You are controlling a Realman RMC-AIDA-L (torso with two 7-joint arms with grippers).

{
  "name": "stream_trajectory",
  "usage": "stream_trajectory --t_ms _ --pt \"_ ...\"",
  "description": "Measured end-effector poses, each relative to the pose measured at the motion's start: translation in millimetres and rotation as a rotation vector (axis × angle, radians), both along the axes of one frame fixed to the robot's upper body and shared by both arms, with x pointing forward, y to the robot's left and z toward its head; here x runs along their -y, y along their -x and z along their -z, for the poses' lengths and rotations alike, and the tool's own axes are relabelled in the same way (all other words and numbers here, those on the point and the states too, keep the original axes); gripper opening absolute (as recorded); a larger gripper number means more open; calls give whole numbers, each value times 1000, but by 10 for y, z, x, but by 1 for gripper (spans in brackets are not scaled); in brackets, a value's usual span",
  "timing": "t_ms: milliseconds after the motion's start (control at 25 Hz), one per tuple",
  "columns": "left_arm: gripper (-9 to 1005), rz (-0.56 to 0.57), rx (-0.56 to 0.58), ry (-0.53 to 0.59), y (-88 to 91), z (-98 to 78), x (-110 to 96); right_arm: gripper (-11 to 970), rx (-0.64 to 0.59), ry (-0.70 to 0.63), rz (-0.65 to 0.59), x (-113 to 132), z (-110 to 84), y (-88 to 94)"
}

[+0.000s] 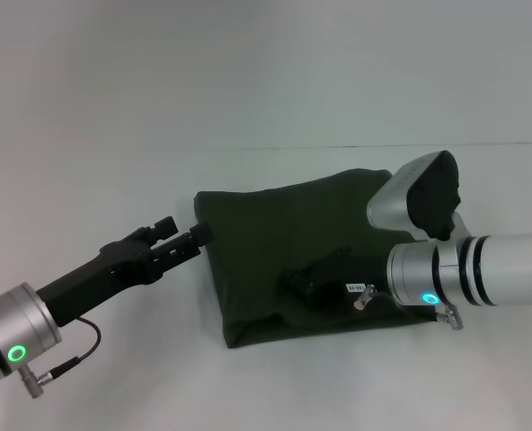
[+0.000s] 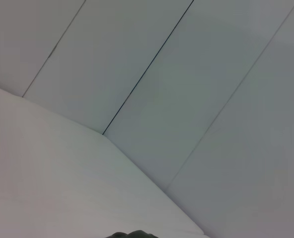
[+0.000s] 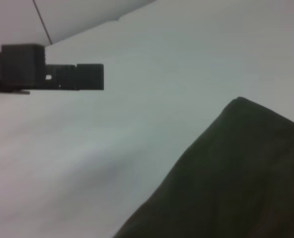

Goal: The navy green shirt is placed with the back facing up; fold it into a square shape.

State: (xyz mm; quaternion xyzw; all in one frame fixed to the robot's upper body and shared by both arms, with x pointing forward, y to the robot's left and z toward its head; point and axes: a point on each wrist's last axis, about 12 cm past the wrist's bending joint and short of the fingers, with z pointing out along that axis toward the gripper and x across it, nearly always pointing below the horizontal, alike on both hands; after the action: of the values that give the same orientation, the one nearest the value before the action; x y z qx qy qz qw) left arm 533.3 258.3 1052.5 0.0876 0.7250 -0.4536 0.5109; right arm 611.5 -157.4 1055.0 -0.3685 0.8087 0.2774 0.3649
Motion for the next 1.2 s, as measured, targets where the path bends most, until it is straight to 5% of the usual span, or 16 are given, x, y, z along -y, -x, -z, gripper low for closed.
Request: stream_trajectory --t_ms 320,560,720,1200 --pt "920 1 0 0 2 1 0 6 84 -74 21 77 -203 -81" --pt "920 -1 0 0 1 0 -2 7 120 -70 189 221 -287 -273" --pt "920 0 -3 4 3 6 4 8 127 -13 323 301 -249 -386" --pt "921 -1 -7 -1 -17 7 15 11 114 104 447 429 -36 -380"
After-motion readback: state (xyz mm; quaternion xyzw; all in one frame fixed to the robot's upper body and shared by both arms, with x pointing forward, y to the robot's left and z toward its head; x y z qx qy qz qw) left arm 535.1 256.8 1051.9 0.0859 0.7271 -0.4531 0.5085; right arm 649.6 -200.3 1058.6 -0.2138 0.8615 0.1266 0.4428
